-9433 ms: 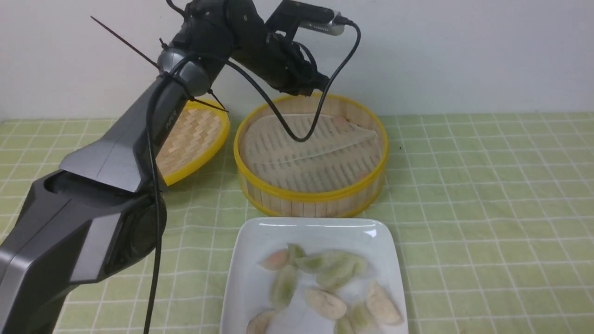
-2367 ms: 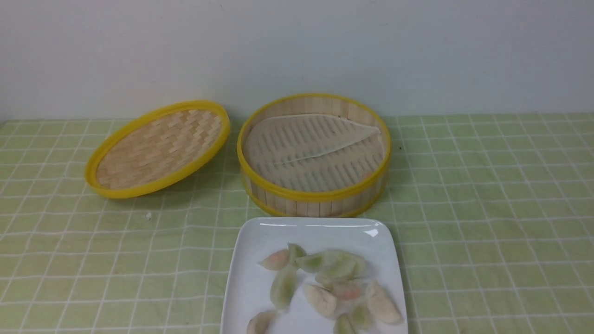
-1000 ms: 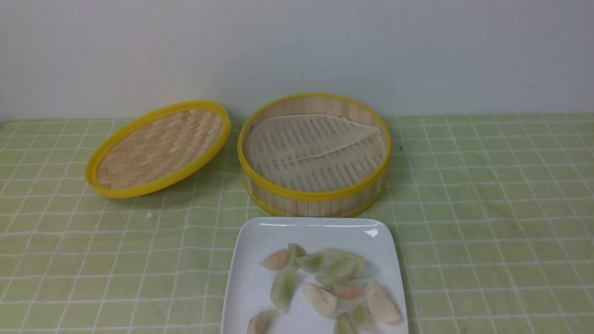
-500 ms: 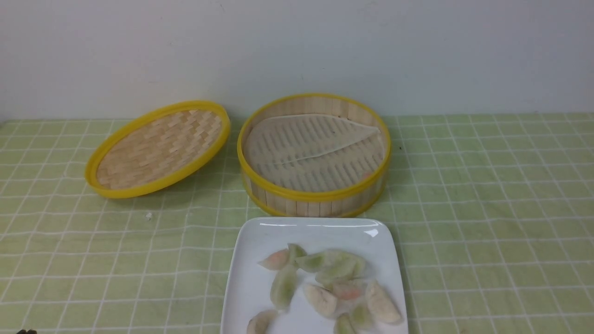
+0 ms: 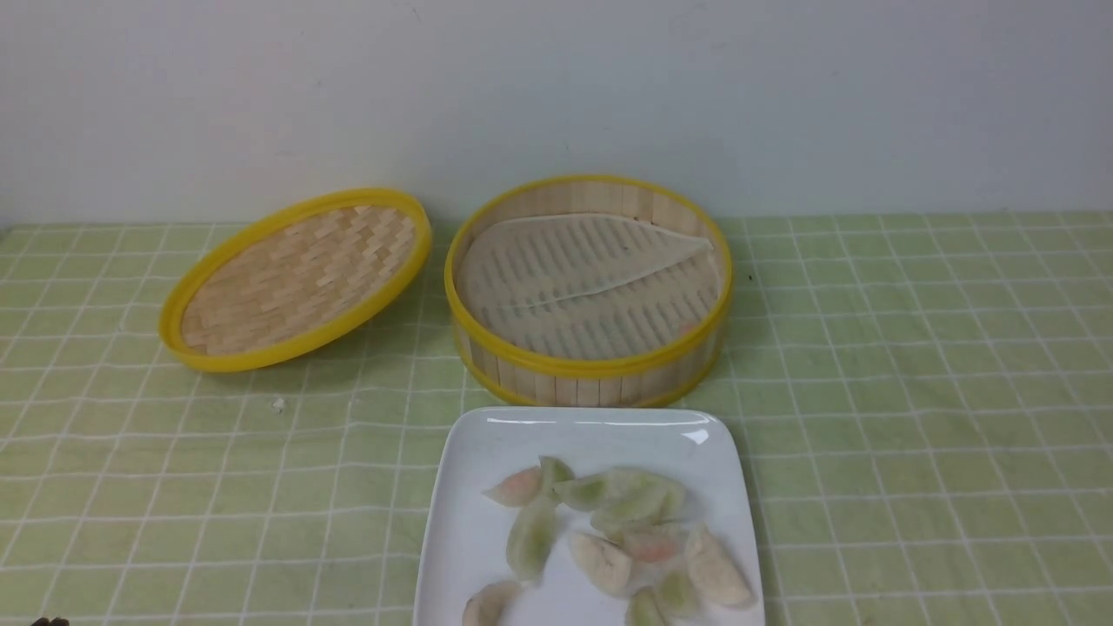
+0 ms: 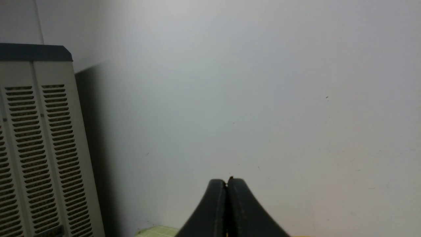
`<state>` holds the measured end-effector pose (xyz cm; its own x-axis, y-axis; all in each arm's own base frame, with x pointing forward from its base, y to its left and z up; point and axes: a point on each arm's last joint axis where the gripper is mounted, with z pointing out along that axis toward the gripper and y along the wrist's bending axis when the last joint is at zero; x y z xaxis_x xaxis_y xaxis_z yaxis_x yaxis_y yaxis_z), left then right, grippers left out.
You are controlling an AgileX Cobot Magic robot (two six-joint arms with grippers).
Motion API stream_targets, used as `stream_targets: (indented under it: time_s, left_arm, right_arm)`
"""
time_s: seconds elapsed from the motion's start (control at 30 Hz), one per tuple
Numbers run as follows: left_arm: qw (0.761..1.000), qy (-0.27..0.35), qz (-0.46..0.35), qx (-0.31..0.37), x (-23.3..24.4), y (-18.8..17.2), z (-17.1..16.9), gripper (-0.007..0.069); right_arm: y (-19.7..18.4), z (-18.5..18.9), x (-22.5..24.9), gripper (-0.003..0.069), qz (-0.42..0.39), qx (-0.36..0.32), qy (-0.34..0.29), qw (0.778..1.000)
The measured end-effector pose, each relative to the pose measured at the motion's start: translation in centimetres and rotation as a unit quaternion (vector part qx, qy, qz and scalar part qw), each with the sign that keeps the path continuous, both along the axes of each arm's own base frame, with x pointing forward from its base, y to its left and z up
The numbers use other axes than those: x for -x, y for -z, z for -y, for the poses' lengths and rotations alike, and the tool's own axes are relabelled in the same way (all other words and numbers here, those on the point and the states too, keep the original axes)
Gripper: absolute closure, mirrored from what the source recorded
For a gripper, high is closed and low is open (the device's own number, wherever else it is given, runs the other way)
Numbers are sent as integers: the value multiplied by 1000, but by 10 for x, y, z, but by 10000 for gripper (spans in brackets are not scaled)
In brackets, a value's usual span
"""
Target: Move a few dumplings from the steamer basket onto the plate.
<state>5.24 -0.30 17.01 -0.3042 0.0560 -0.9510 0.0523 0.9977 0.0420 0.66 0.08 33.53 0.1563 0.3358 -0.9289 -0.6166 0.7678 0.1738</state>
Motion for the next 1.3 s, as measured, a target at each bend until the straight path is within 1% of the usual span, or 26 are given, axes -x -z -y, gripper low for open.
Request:
stream_targets:
  time_s: [0.23,0.37,0.6,0.73,0.77,0.83,0.9,0.93,0.97,1.0,1.07,1.2,1.3]
  left_arm:
    - [1000,0,0,0,0,0,0,631]
    - [1000,0,0,0,0,0,0,631]
    - [1000,0,0,0,0,0,0,631]
    - [1000,0,0,0,0,0,0,631]
    - [1000,0,0,0,0,0,0,631]
    - [1000,0,0,0,0,0,0,631]
    - [1000,0,0,0,0,0,0,631]
    - [1000,0,0,0,0,0,0,631]
    - [1000,0,0,0,0,0,0,631]
    - [1000,0,0,0,0,0,0,631]
    - [1000,0,0,0,0,0,0,631]
    - [1000,0,0,0,0,0,0,631]
    - [1000,0,0,0,0,0,0,631]
  right_arm:
    - [0,0,0,673,0,0,0,1000]
    - [2,-2,0,673,-8,-5,-11,1000]
    - [18,-10,-5,673,-2,48,-15,999]
    - [32,-14,-11,673,-16,74,-9,997]
    - [39,-15,-14,673,-24,83,3,996]
    - [53,-16,-20,673,-47,97,51,993]
    - [72,-15,-29,673,-80,111,114,984]
    - [82,-14,-32,673,-97,117,140,978]
    - [84,-14,-33,673,-102,117,152,976]
    - [100,-11,-39,673,-131,123,192,965]
    - [122,-6,-44,673,-168,128,247,946]
    - [151,-1,-48,673,-218,135,284,924]
    - [155,0,-48,673,-230,140,294,917]
